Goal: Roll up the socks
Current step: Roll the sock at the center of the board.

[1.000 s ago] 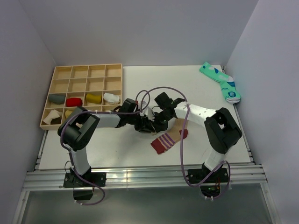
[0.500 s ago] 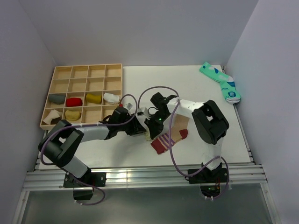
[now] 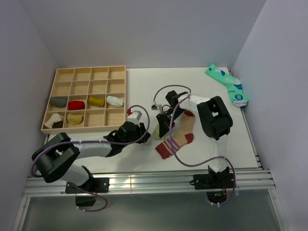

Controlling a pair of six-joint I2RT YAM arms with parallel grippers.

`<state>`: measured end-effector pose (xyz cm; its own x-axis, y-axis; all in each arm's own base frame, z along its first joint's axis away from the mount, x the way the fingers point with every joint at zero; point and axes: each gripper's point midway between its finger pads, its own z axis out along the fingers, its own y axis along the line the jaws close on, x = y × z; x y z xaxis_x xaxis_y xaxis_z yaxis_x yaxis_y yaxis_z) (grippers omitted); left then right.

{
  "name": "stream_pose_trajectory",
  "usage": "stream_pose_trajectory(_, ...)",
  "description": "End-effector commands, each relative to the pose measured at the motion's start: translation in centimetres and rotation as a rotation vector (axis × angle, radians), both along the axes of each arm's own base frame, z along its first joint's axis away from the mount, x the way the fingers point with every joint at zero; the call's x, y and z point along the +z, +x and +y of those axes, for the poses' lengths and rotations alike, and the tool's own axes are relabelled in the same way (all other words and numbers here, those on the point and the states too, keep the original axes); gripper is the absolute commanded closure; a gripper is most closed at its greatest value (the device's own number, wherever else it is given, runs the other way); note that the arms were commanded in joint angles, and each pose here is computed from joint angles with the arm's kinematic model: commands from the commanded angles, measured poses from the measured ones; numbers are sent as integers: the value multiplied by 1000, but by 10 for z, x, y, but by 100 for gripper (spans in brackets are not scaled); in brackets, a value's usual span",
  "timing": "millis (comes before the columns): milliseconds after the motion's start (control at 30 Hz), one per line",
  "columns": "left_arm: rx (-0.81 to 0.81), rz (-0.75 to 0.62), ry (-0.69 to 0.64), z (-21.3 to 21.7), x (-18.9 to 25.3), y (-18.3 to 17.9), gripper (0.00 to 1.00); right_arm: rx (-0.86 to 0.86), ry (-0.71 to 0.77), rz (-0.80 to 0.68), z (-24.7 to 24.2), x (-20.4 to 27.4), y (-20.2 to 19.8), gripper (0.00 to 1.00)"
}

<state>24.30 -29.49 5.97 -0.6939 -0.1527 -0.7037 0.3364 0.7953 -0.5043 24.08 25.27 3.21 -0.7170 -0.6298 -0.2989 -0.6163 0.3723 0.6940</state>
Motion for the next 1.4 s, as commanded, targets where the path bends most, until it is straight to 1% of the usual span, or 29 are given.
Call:
stream_pose_trajectory(0,-33,-250,1,-7,33,18,61,-25,20,99,4,8,-5,100)
stream_pose_trajectory(100,-89,-344,27,-16,38,17,62,-20,24,151,2,5,-9,100)
stream_pose_trajectory(133,-101,-376,13,-20,44,17,62,-16,27,181,2,6,-12,100)
stream_pose_trajectory(167,-120,-398,20,-22,46,16,60,-17,28,192,1,6,-12,100)
stream_pose_trajectory(300,-193,-446,37,-33,48,14,59,-12,37,220,-2,9,-13,100)
stream_pose_trajectory(367,-237,-442,56,-40,41,13,59,-13,44,225,-4,9,-12,100)
stream_pose_trajectory(400,-267,-445,41,-45,43,11,59,-10,42,222,-5,9,-12,100)
stream_pose_trajectory(433,-269,-438,44,-46,37,11,59,-4,45,217,-5,9,-12,100)
stream_pose_trajectory(500,-252,-448,22,-52,40,17,58,-6,41,206,-6,9,-12,100)
stream_pose_trajectory(533,-249,-432,37,-52,31,19,59,-8,40,208,-6,9,-12,100)
stream_pose_trajectory(700,-230,-404,25,-60,22,32,59,-8,42,210,-7,10,-14,100)
stream_pose_trajectory(833,-184,-358,36,-51,8,47,56,-8,35,205,-8,9,-13,100)
stream_pose_trajectory(900,-195,-344,35,-52,5,50,56,-7,33,206,-8,8,-14,100)
stream_pose_trajectory(933,-203,-319,54,-51,-4,49,55,-7,35,205,-8,9,-13,100)
stream_pose_trajectory(1100,-238,-275,84,-54,-18,46,54,-5,20,181,-8,8,-9,100)
stream_pose_trajectory(1133,-244,-264,89,-54,-21,45,52,-8,20,178,-9,8,-8,100)
stream_pose_trajectory(1167,-256,-247,94,-55,-26,43,48,-9,21,171,-8,8,-7,100)
stream_pose_trajectory(1233,-288,-222,76,-57,-29,39,46,-10,23,166,-7,9,-5,100)
stream_pose_trajectory(1367,-292,-184,84,-57,-36,40,46,-9,21,166,-7,8,-5,100)
